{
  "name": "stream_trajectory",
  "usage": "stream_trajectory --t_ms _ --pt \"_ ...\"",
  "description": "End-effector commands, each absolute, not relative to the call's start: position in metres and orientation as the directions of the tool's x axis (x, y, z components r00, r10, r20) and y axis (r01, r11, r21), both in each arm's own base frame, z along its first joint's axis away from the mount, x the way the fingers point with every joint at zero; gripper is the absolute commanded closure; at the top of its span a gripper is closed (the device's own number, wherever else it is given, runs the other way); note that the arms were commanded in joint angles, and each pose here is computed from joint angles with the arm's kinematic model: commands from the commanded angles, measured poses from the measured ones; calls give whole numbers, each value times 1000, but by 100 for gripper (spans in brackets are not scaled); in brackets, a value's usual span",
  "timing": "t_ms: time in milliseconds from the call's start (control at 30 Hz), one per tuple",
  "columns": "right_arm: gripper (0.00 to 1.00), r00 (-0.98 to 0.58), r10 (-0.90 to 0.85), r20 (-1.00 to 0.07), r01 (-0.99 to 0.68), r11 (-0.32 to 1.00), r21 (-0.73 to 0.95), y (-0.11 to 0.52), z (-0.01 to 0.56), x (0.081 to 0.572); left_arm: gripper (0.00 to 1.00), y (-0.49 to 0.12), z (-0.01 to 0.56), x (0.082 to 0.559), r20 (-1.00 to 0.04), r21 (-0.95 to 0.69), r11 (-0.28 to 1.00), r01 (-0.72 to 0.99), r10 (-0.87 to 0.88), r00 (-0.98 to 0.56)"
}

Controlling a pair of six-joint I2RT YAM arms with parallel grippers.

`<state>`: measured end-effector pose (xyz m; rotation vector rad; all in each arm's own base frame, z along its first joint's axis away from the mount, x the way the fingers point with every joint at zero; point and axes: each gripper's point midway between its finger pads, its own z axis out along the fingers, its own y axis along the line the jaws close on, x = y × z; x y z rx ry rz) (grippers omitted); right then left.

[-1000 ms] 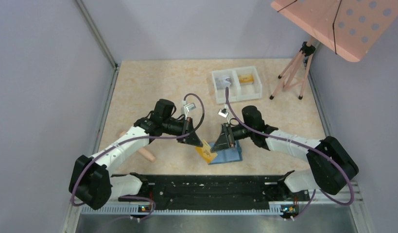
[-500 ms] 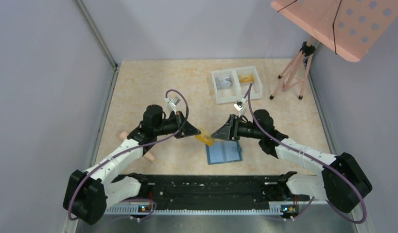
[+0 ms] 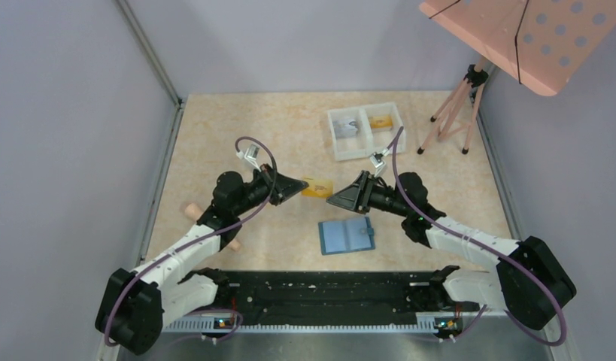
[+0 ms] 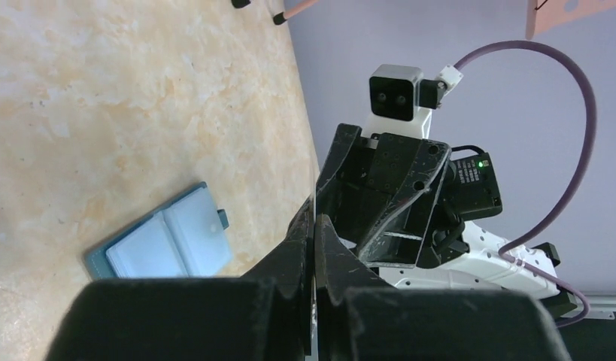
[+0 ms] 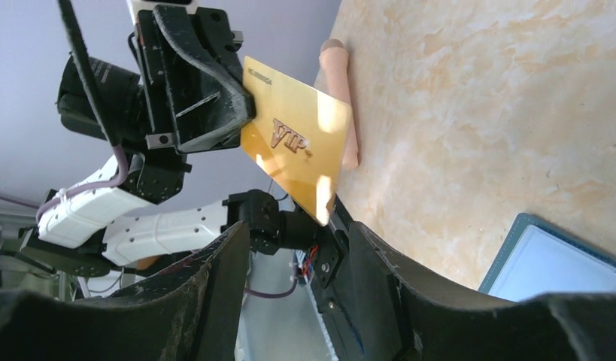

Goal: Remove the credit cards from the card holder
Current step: Remove the credit card from the card holder.

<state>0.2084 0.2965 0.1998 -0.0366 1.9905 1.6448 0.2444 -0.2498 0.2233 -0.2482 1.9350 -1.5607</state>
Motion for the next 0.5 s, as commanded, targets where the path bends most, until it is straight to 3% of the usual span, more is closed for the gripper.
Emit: stream_trajectory --t_ms 0,267,467 --pt "48 -811 386 -441 -368 249 896 291 213 218 100 -245 250 249 -385 -923 235 305 -575 -722" --pt "65 -817 395 -420 -378 183 908 295 223 216 100 -241 253 247 -365 -930 201 308 -607 -706" --pt "68 -818 412 -401 -384 129 914 296 231 216 100 -239 252 245 -353 -934 188 304 -615 -705"
